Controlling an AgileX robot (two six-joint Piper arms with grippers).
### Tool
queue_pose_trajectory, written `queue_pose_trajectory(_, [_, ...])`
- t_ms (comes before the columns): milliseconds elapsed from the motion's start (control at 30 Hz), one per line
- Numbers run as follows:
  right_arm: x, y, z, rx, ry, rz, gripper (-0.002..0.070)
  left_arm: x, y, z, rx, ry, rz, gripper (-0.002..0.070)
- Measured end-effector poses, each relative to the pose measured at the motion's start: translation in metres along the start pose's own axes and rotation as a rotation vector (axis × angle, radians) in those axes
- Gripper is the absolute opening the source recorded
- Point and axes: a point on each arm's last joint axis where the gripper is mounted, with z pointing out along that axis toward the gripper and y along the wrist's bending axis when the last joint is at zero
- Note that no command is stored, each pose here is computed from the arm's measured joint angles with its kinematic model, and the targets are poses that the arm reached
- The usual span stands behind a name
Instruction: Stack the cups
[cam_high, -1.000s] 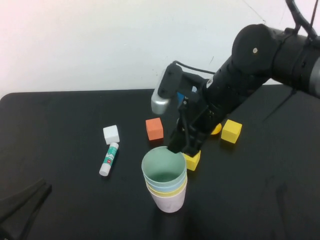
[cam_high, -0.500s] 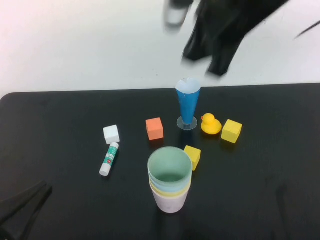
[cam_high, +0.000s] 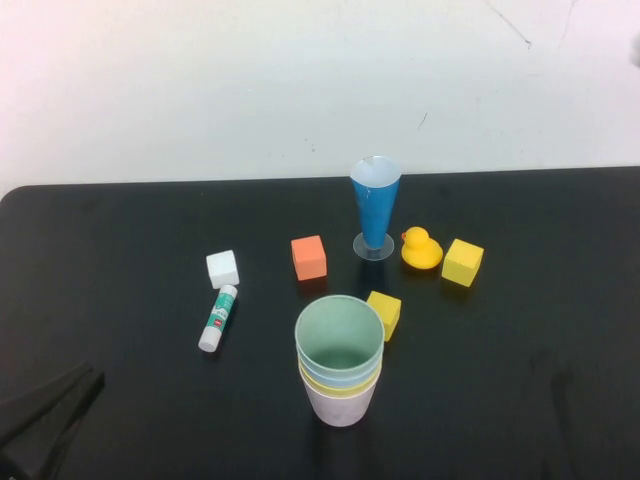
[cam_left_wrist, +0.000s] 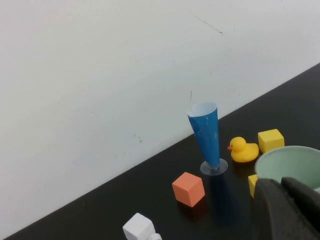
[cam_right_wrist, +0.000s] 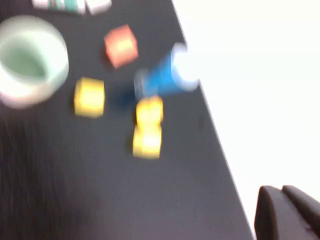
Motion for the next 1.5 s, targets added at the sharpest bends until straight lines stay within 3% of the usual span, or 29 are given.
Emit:
queue_pose_trajectory(200, [0.061, 0.049, 0.001, 0.017, 0.154, 0.083, 0.0, 0.0, 0.0, 0.0, 0.0, -0.002, -0.026, -0.0001])
queue_pose_trajectory(467, [0.122, 0.13, 0.027, 0.074, -0.074, 0.321, 0.0, -0.004, 0.001, 0.0, -0.005, -0.045, -0.144, -0.0001])
queue_pose_trajectory(633, [0.152, 0.179, 0.06, 0.041, -0.205, 0.435, -0.0001, -0.005, 0.001, 0.0, -0.007, -0.061, -0.179, -0.0001])
queue_pose_trajectory(767, [0.171, 0.205, 0.079, -0.008, -0.183, 0.473, -0.0001, -0.005, 0.001, 0.0, -0.007, -0.061, -0.183, -0.0001])
queue_pose_trajectory(1033, [0.194, 0.233, 0.1, -0.079, -0.084, 0.48, -0.0001, 0.001, 0.0, 0.0, -0.001, 0.016, -0.185, -0.0001])
queue_pose_trajectory(1500, [0.192, 0.234, 0.101, -0.086, -0.109, 0.516, -0.0001, 0.015, -0.002, -0.001, 0.012, 0.166, -0.185, -0.0001])
